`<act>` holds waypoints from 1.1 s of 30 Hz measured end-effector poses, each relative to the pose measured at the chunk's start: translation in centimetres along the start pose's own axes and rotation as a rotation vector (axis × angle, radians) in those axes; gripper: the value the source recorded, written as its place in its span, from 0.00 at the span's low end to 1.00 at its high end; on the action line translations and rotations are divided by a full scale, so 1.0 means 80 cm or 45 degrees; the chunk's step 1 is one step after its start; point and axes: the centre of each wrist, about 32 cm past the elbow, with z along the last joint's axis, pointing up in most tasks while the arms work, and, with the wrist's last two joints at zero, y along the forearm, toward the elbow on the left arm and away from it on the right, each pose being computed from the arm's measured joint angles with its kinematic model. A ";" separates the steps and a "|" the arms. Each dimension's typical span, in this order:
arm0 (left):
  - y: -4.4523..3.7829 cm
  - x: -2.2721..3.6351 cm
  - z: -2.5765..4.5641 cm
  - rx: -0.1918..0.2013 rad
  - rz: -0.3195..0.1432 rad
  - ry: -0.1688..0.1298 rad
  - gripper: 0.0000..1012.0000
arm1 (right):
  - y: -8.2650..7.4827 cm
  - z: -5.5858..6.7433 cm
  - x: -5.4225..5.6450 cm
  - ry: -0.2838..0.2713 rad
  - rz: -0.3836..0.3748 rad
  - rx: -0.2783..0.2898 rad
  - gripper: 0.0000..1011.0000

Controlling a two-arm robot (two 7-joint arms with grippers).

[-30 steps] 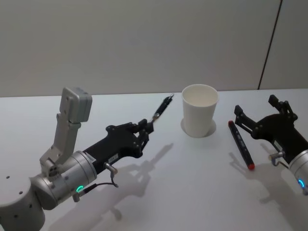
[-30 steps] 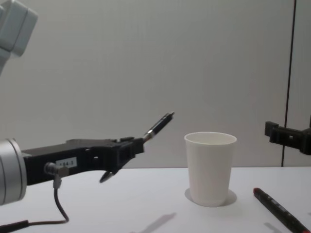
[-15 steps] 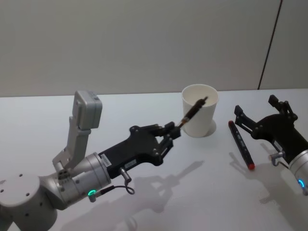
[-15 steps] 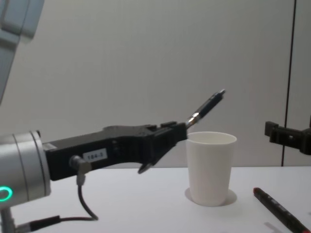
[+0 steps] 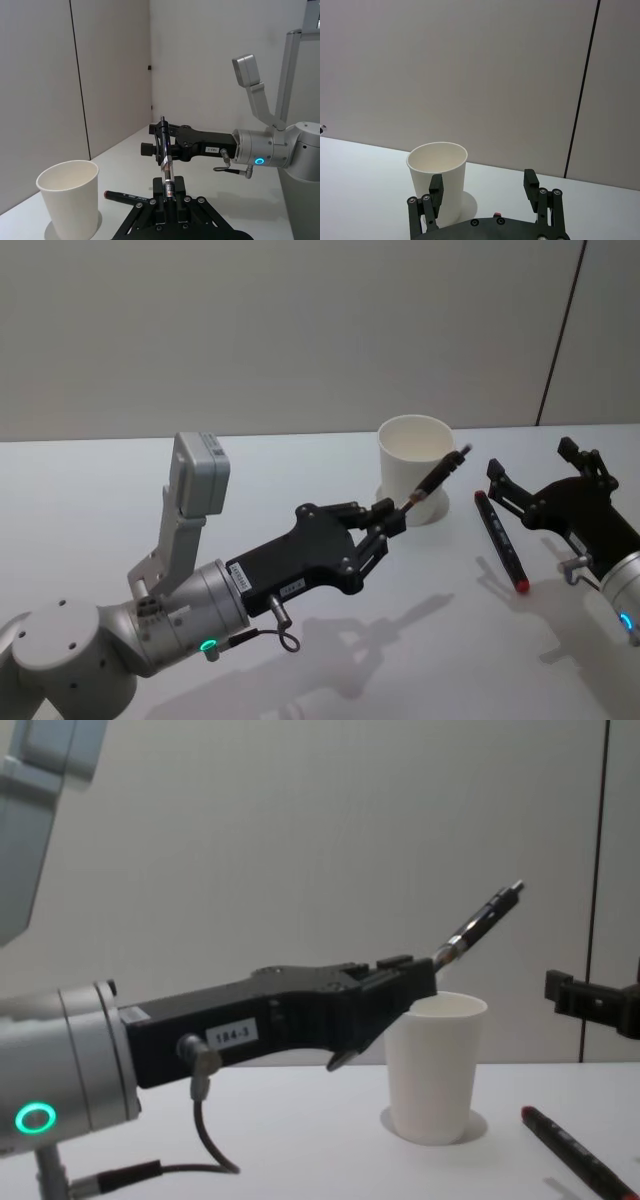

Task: Place the pen into the pen holder.

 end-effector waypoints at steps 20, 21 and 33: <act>-0.005 -0.0024 -0.0006 -0.013 -0.042 -0.009 0.12 | -0.009 0.007 0.002 0.089 0.055 0.034 1.00; -0.005 -0.0024 -0.0006 -0.013 -0.042 -0.009 0.12 | -0.011 0.007 0.002 0.099 0.059 0.037 1.00; -0.006 -0.0027 -0.0005 -0.016 -0.048 -0.010 0.12 | -0.043 0.024 0.004 0.234 0.126 0.043 1.00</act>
